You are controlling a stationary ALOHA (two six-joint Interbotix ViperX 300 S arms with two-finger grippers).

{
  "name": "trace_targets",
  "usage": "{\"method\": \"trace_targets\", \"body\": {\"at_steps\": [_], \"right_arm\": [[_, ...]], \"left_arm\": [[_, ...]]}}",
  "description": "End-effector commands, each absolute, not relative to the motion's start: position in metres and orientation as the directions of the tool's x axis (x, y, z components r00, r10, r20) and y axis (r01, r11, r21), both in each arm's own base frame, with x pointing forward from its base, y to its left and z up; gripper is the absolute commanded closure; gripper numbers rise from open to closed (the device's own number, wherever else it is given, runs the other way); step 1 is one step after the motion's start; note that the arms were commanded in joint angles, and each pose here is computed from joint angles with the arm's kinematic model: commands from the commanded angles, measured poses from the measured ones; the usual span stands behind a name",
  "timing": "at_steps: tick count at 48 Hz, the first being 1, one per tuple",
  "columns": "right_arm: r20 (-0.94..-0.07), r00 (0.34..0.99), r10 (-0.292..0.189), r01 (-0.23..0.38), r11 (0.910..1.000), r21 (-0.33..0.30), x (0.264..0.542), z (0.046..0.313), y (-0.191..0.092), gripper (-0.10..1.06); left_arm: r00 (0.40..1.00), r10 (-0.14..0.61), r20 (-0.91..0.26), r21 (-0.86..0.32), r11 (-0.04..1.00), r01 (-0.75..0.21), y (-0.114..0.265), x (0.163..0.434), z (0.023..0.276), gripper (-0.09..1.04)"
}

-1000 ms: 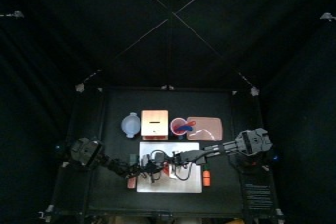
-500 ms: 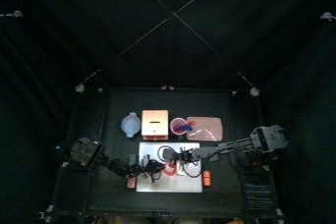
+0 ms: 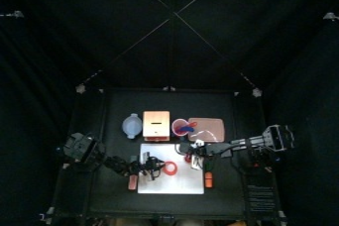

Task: Get the cutter from the drawer then cut the dough then place the extra dough in the bowl
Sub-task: Place the extra dough in the bowl

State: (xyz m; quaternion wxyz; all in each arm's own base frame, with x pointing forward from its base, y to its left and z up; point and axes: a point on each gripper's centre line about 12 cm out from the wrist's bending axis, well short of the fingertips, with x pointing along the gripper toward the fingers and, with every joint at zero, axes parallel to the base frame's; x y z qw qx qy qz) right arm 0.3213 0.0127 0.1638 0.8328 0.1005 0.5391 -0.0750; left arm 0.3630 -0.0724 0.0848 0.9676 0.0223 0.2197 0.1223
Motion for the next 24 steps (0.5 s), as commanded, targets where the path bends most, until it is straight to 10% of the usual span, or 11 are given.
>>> {"method": "trace_targets", "body": {"at_steps": [1, 11, 24], "right_arm": [[-0.881, 0.472, -0.013, 0.224, 0.9687, 0.106, 0.324, 0.179, 0.013, 0.37], [-0.878, 0.478, -0.013, 0.222, 0.9693, 0.106, 0.325, 0.18, 0.013, 0.15], [-0.872, 0.49, -0.015, 0.219, 0.9698, 0.107, 0.328, 0.183, 0.013, 0.14]], "left_arm": [[0.895, 0.243, -0.373, 0.096, 0.97, -0.224, -0.073, 0.367, 0.105, 0.31], [0.896, 0.246, -0.371, 0.125, 0.969, -0.214, -0.072, 0.368, 0.106, 0.3], [0.899, 0.259, -0.354, 0.092, 0.966, -0.242, -0.07, 0.366, 0.119, 0.2]]}}
